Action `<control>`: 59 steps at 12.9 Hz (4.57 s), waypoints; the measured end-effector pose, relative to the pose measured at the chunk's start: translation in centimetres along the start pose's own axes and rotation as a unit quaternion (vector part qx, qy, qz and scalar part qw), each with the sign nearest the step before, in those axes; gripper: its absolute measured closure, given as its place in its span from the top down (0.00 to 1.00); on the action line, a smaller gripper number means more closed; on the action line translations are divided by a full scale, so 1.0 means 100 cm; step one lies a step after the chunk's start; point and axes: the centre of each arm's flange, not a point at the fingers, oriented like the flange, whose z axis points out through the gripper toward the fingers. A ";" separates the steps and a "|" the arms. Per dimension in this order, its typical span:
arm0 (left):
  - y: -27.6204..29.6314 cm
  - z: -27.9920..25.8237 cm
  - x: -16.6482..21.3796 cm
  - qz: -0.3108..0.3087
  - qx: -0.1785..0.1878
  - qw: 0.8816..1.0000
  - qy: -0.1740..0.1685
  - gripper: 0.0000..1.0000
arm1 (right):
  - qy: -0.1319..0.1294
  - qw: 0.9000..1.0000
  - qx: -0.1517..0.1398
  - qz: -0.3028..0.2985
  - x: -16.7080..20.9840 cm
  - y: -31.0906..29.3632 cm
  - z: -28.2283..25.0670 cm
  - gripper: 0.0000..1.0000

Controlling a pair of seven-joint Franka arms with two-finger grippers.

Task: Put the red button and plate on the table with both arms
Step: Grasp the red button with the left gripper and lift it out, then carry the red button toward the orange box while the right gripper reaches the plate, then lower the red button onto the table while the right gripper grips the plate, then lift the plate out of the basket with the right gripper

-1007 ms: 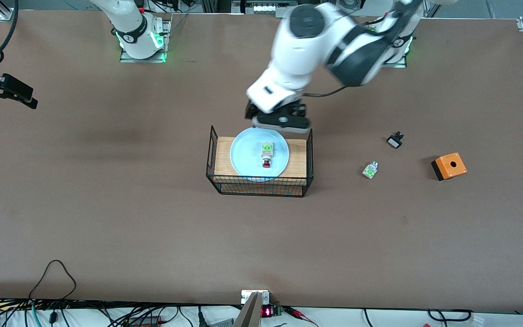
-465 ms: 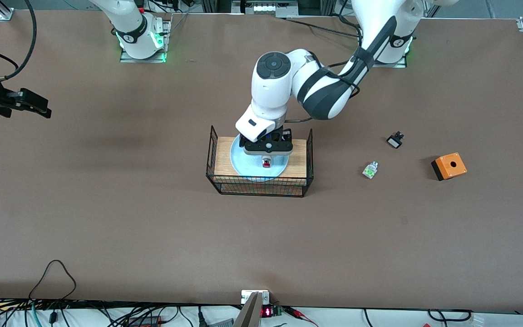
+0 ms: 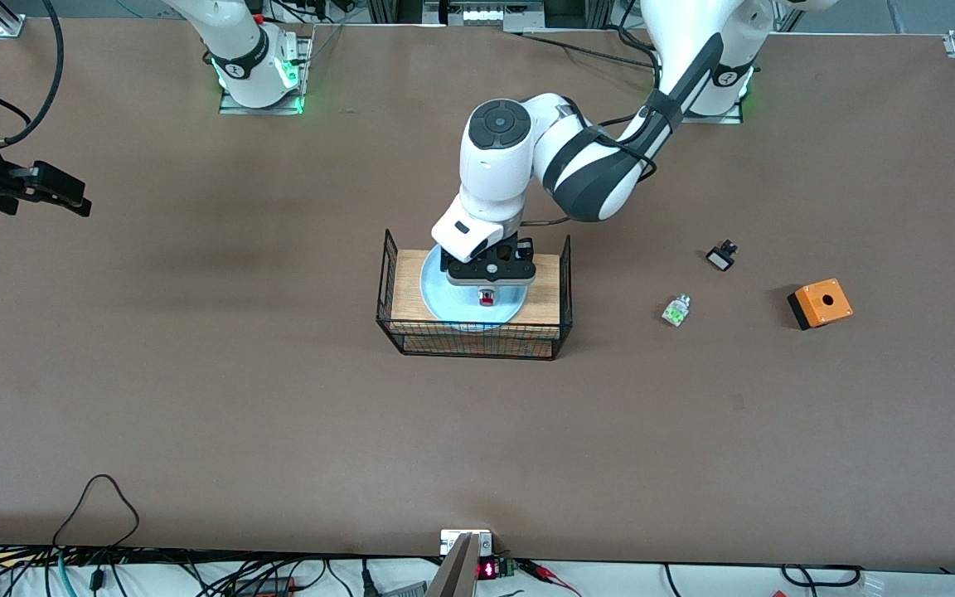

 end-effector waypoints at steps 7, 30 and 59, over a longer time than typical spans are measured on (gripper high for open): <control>-0.003 0.004 -0.001 0.000 0.020 1.000 -0.014 0.41 | 0.001 1.000 0.000 -0.002 0.001 -0.002 0.000 1.00; -0.468 0.040 0.188 0.159 0.026 0.976 -0.145 0.41 | -0.007 0.954 0.026 0.298 -0.040 -0.383 0.109 1.00; -0.422 -0.218 0.162 0.137 0.079 0.975 -0.157 1.00 | -0.006 0.919 0.057 0.390 -0.047 -0.470 0.172 0.03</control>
